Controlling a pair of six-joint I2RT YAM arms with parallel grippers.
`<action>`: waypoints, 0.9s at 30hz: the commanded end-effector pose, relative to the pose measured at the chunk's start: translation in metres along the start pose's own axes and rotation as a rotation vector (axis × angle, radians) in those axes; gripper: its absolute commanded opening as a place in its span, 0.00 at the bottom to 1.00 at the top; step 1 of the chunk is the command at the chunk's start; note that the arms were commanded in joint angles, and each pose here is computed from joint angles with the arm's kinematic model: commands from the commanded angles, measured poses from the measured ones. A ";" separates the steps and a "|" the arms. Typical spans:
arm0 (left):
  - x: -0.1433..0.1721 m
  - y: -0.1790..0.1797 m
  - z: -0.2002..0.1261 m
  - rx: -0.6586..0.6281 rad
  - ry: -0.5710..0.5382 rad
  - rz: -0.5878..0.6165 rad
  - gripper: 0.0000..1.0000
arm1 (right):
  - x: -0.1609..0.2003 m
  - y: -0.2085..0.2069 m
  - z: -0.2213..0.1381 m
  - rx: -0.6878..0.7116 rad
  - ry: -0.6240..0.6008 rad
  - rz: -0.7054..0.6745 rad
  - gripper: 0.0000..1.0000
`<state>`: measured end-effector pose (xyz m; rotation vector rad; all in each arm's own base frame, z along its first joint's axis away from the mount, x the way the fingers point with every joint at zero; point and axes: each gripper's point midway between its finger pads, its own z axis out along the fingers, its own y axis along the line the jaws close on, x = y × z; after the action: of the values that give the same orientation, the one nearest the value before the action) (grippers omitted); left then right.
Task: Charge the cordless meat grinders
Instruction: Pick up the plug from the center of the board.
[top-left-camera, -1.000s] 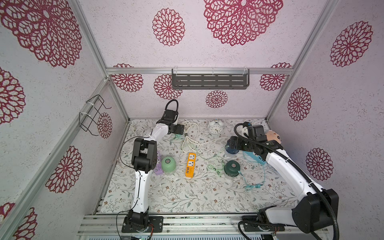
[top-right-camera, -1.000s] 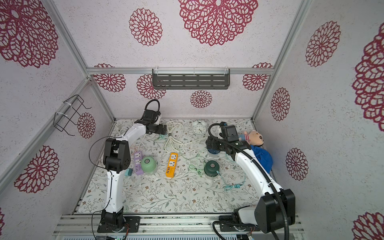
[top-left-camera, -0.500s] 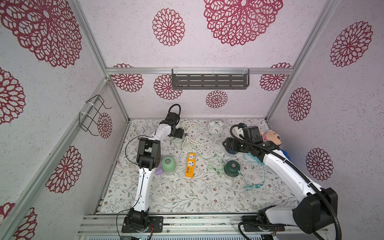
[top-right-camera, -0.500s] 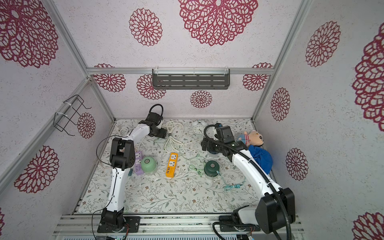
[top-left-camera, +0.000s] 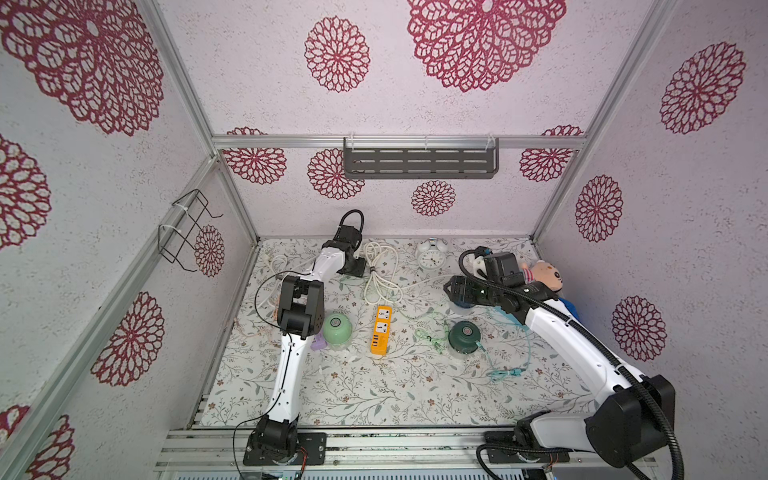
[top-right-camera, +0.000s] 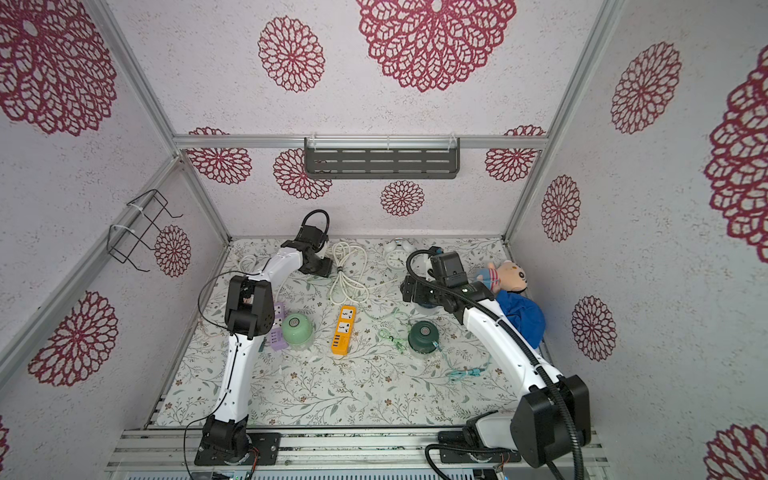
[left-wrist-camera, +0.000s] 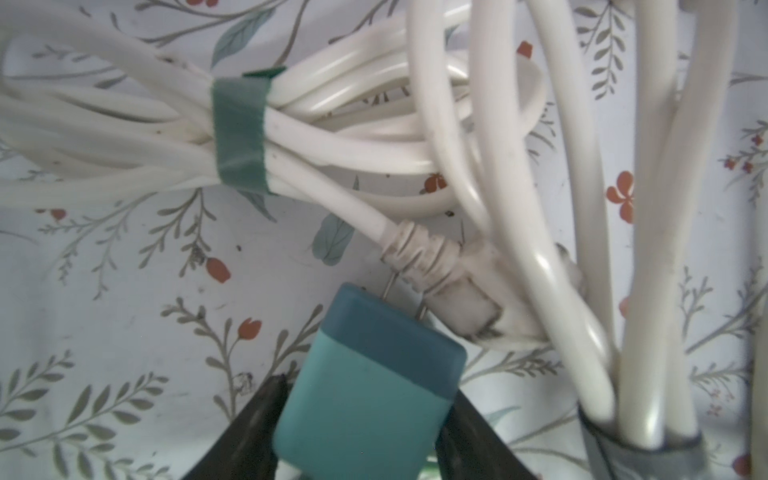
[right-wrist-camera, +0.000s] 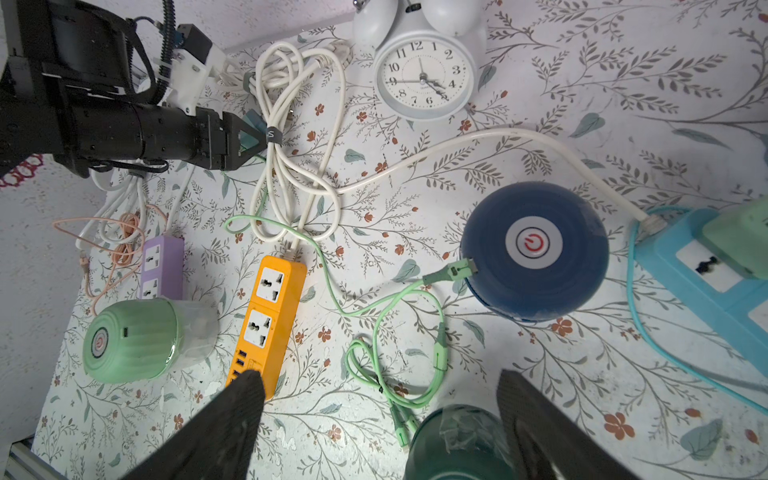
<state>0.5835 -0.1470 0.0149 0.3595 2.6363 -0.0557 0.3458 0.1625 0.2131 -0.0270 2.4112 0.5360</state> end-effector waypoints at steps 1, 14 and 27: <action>-0.009 -0.005 -0.004 0.005 -0.034 0.013 0.56 | -0.014 0.010 -0.010 -0.014 -0.044 0.003 0.91; -0.031 -0.019 -0.117 0.059 -0.197 -0.058 0.44 | -0.013 0.026 -0.023 -0.073 -0.080 0.002 0.89; -0.023 -0.145 -0.289 0.376 -0.593 -0.118 0.42 | -0.035 0.073 -0.041 -0.335 -0.188 0.127 0.95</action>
<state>0.4473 -0.2315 0.2597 0.2850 2.1594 -0.4708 0.3330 0.1926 0.2603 0.0008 2.2389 0.7847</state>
